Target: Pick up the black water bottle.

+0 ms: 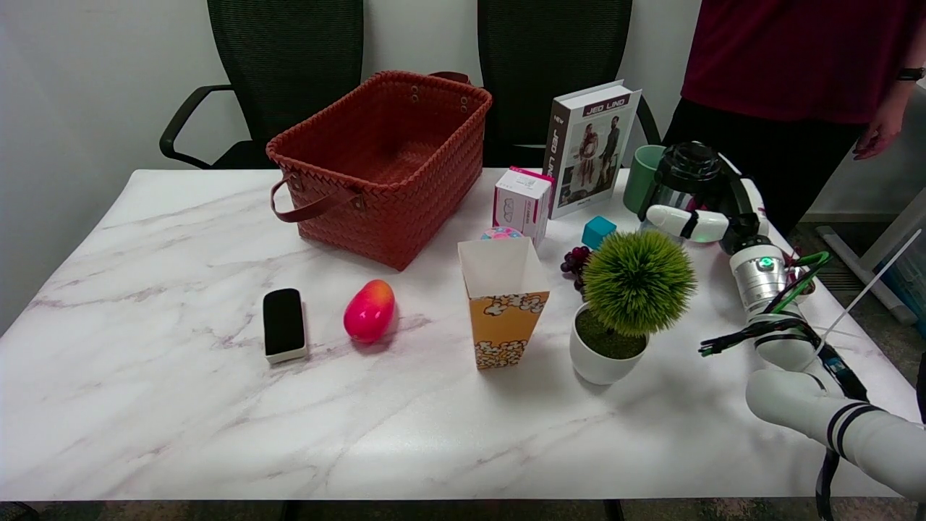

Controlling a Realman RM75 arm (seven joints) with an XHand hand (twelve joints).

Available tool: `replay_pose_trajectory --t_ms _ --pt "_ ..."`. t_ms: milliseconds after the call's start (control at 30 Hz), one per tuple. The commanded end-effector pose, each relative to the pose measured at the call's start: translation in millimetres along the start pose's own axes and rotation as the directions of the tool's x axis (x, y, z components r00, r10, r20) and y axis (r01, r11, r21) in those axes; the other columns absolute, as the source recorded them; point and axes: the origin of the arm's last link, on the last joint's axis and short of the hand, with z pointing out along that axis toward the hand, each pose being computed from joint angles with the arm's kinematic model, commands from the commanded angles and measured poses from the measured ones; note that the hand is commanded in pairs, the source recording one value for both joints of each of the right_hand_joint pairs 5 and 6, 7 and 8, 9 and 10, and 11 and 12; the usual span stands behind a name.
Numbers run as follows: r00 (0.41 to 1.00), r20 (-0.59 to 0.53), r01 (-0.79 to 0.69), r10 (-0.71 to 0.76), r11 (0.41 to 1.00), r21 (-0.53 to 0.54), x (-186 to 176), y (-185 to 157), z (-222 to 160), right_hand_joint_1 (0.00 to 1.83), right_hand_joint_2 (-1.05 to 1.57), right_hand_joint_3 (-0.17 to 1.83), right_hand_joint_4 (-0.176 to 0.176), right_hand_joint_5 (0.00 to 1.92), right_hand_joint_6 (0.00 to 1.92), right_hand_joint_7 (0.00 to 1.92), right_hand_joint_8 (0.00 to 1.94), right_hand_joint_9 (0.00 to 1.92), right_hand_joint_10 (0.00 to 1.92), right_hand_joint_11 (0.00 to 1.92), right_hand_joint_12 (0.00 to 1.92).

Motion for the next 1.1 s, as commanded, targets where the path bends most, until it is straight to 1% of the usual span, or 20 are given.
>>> replay_pose_trajectory --t_ms 33,200,333,433,500,700,933,1100 --pt "1.000 0.009 0.003 -0.004 1.000 0.017 -2.7 -4.2 2.7 1.31 0.13 0.62 0.000 0.42 0.42 0.55 0.55 0.52 0.52 0.40 0.40" --pt "1.000 0.007 0.002 -0.002 1.000 0.021 -2.5 -5.2 3.6 1.34 0.30 0.78 0.000 0.55 0.55 0.58 0.58 0.53 0.53 0.43 0.43" --pt "1.000 0.005 0.000 0.000 1.000 0.023 -2.3 -6.0 4.5 1.35 0.44 0.81 0.000 0.62 0.62 0.68 0.68 0.53 0.53 0.47 0.47" --pt "1.000 0.005 0.000 0.000 1.000 0.023 -2.3 -5.9 4.5 1.35 0.52 0.81 0.000 0.67 0.67 0.73 0.73 0.54 0.54 0.62 0.62" --pt "1.000 0.004 -0.001 0.001 1.000 0.021 -1.7 -5.4 4.3 1.36 0.54 0.82 0.000 0.70 0.70 0.76 0.76 0.54 0.54 0.68 0.68" --pt "1.000 0.001 -0.006 0.006 1.000 0.028 -1.3 -7.0 4.9 1.34 0.56 0.84 0.000 0.78 0.78 0.83 0.83 0.55 0.55 0.73 0.73" --pt "1.000 -0.012 -0.020 0.021 0.997 0.068 -0.9 -15.6 7.9 1.33 0.59 0.83 0.000 0.81 0.81 0.89 0.89 0.58 0.58 0.76 0.76" --pt "0.999 -0.024 -0.034 0.037 0.994 0.100 0.3 -24.8 10.8 1.33 0.70 0.78 0.000 0.83 0.83 0.94 0.94 0.70 0.70 0.82 0.82"
